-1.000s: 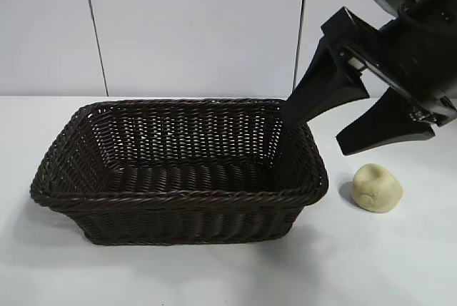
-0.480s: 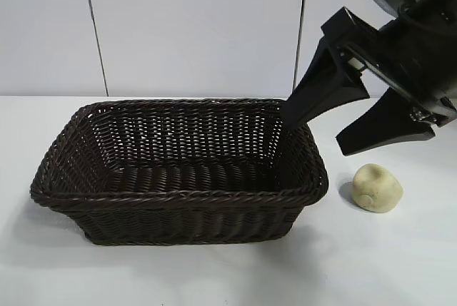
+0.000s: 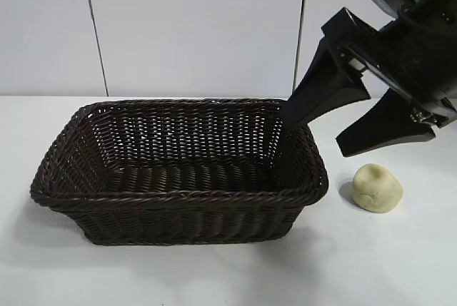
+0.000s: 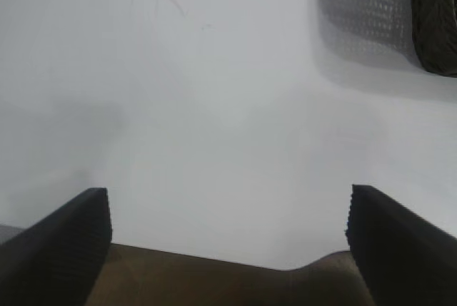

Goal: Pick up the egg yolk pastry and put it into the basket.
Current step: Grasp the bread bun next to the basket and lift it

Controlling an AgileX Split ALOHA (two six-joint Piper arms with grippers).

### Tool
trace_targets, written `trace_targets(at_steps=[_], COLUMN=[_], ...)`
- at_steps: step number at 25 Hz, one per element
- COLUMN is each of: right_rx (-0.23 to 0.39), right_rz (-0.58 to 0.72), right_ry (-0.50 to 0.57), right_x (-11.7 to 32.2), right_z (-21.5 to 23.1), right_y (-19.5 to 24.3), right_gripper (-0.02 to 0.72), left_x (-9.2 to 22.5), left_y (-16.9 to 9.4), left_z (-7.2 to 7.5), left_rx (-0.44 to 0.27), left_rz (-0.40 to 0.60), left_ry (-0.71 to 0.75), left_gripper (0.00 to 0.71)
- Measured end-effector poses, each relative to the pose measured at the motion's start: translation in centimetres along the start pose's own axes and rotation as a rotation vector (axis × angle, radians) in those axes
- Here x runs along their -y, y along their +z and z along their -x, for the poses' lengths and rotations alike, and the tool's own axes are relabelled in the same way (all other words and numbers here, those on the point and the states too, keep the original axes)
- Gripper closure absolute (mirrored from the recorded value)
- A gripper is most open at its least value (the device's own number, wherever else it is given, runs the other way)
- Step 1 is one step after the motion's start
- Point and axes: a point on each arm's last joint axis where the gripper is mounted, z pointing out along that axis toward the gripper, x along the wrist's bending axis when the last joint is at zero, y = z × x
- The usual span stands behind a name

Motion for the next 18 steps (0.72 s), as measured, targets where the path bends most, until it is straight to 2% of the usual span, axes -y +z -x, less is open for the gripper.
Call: trace_targets(at_steps=[5, 14, 18], right_rx=[0.004, 0.009, 0.006], right_rz=[0.006, 0.012, 0.014], right_ry=[0.0, 0.0, 0.015], right_x=[-0.1, -0.1, -0.1], right_z=[0.0, 0.1, 0.1], right_y=[0.0, 0.0, 0.0], right_gripper=[0.122, 0.122, 0.122], left_x=[0.3, 3.6, 3.9], left_y=[-0.4, -3.7, -3.9], left_z=[0.0, -0.3, -0.4], left_rx=[0.002, 0.02, 0.022], left_rz=[0.033, 0.348, 0.367], left_ry=[-0.001, -0.012, -0.013], left_gripper=[0.062, 0.062, 0.062])
